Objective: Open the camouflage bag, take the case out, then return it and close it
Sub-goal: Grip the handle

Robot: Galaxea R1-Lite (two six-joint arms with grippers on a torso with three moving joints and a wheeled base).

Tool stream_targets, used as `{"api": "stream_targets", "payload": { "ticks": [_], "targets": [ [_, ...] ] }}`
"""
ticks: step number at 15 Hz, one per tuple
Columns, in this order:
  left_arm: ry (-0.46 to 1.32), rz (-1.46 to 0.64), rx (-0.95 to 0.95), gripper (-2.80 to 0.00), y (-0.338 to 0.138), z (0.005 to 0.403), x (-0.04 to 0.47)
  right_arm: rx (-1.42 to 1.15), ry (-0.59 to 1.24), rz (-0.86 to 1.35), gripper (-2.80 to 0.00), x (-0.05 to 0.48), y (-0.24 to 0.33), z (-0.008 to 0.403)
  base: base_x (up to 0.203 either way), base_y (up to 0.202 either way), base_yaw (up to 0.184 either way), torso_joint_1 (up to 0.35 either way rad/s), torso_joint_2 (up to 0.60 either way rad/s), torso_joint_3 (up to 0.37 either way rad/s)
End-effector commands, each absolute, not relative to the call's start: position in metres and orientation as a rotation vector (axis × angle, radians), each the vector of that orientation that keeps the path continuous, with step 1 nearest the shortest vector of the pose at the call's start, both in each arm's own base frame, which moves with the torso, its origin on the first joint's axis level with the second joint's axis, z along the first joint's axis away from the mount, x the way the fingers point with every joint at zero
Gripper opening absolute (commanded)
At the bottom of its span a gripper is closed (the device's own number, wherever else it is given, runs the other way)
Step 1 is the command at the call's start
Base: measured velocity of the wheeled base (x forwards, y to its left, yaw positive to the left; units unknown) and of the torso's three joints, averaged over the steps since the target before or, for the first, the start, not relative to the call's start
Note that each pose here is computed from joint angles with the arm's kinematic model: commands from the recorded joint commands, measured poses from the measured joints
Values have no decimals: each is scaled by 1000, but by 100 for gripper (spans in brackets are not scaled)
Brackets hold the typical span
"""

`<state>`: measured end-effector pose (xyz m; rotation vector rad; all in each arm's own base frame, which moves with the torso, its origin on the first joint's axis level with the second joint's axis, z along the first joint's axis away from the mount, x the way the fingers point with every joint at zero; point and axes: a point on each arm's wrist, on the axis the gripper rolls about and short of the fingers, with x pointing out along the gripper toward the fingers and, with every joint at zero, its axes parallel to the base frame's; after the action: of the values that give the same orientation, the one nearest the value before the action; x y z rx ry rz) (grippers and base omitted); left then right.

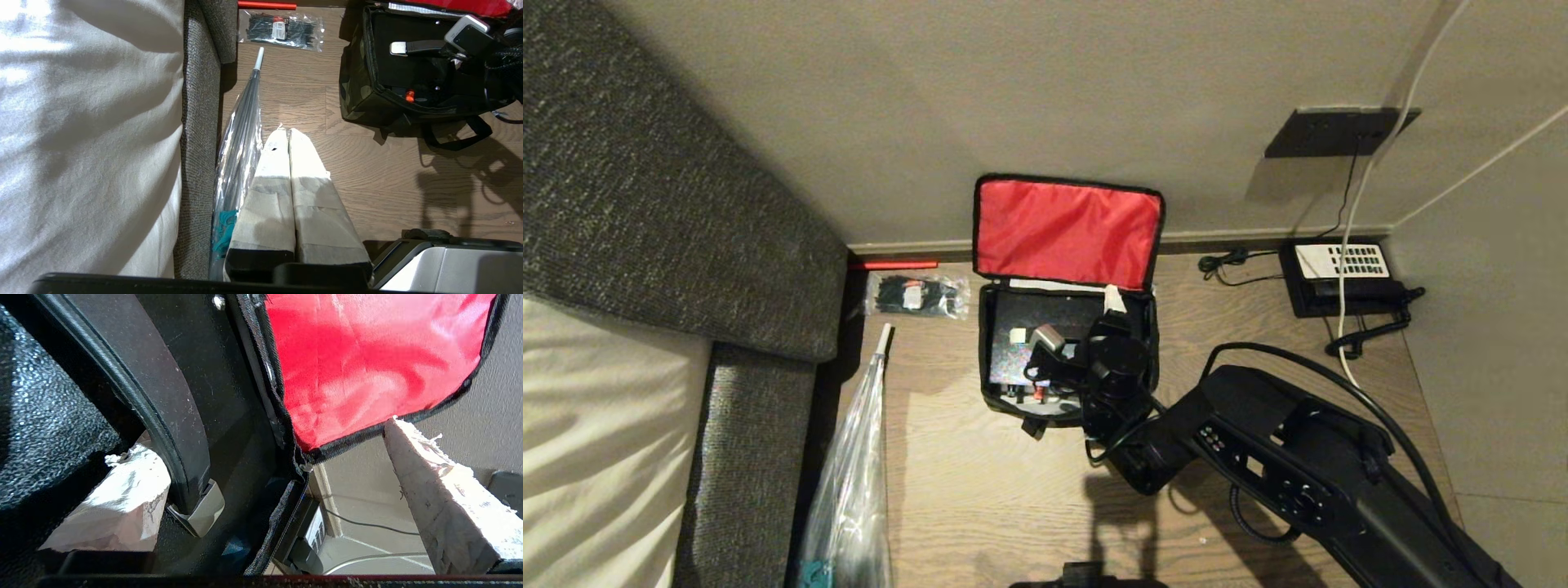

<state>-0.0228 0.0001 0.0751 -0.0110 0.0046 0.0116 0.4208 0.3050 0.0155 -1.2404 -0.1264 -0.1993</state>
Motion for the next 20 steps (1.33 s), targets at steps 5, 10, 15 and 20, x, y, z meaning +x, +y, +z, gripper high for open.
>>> {"api": "stream_targets", "payload": {
  "ticks": [5, 10, 15, 20],
  "targets": [
    [5, 12, -8, -280, 0, 74, -23, -1222, -155, -230, 0, 417, 304, 19, 0, 0, 0, 0, 0, 0],
    [5, 12, -11, -280, 0, 74, -23, -1226, -151, -227, 0, 417, 305, 19, 0, 0, 0, 0, 0, 0],
    [5, 12, -10, -280, 0, 74, -23, -1235, -144, -221, 0, 417, 305, 18, 0, 0, 0, 0, 0, 0],
    [6, 12, -9, -280, 0, 74, -23, -1235, -145, -222, 0, 418, 305, 18, 0, 0, 0, 0, 0, 0]
  ]
}}
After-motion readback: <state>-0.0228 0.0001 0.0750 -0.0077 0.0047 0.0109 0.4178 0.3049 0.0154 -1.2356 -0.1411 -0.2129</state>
